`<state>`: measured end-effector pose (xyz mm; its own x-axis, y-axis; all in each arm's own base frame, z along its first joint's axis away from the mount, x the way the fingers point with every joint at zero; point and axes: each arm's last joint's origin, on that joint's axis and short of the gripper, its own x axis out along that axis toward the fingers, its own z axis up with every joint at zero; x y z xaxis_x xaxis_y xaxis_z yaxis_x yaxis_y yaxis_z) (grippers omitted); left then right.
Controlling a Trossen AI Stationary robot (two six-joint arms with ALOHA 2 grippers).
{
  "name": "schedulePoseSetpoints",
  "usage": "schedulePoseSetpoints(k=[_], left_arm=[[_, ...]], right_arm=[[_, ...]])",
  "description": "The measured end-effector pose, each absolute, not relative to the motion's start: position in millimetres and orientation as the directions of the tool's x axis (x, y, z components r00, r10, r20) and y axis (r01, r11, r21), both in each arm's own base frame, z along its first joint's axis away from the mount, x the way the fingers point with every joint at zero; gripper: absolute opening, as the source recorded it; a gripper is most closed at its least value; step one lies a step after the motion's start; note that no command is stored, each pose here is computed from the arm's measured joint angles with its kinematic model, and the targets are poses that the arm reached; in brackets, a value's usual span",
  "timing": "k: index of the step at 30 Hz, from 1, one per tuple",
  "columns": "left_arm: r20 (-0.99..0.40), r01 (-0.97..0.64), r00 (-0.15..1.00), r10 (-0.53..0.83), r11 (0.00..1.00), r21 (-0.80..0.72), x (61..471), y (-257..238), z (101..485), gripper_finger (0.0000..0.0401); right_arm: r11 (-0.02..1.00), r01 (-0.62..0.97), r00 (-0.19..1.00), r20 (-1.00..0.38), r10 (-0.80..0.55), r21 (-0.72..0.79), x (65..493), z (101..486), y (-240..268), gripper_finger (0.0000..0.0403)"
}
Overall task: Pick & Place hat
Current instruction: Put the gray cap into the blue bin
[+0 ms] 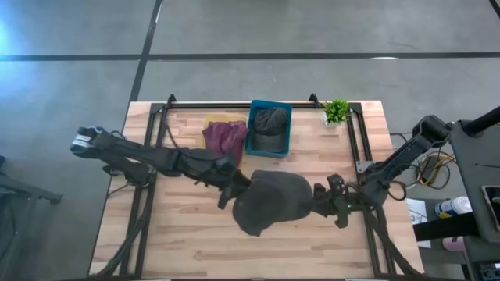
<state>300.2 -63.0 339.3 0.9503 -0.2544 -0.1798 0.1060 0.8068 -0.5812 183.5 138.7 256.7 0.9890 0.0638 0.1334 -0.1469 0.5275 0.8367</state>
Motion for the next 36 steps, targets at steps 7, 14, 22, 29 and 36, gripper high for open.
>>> schedulePoseSetpoints(k=[7,14,22,29,36], left_arm=[[-0.199,0.059,0.959,-0.201,0.83,-0.555,314.4,-62.2,326.5,0.0133],[-0.177,0.096,0.961,-0.21,0.86,-0.501,294.3,-59.1,344.8,0.0133],[-0.247,0.093,0.937,-0.248,0.856,-0.508,287.4,-57.7,338.0,0.0133],[0.078,0.328,0.941,-0.331,0.823,-0.464,291.9,-56.1,367.9,0.0133],[0.184,0.35,0.936,-0.3,0.851,-0.391,295.7,-47.6,375.2,0.0133]], right_arm=[[0.532,-0.13,0.991,0.134,0.032,0.837,186.7,257.2,133.1,0.0013],[0.557,-0.174,0.982,0.182,0.042,0.812,182.8,271.5,133.6,0.0013],[0.601,-0.175,0.982,0.186,0.044,0.78,182.4,272.7,130.4,0.0013],[0.558,-0.215,0.971,0.238,0.033,0.802,185.2,288.3,130.9,0.0013],[0.607,-0.209,0.957,0.288,-0.034,0.766,196.2,314.4,120.8,0.0013]])
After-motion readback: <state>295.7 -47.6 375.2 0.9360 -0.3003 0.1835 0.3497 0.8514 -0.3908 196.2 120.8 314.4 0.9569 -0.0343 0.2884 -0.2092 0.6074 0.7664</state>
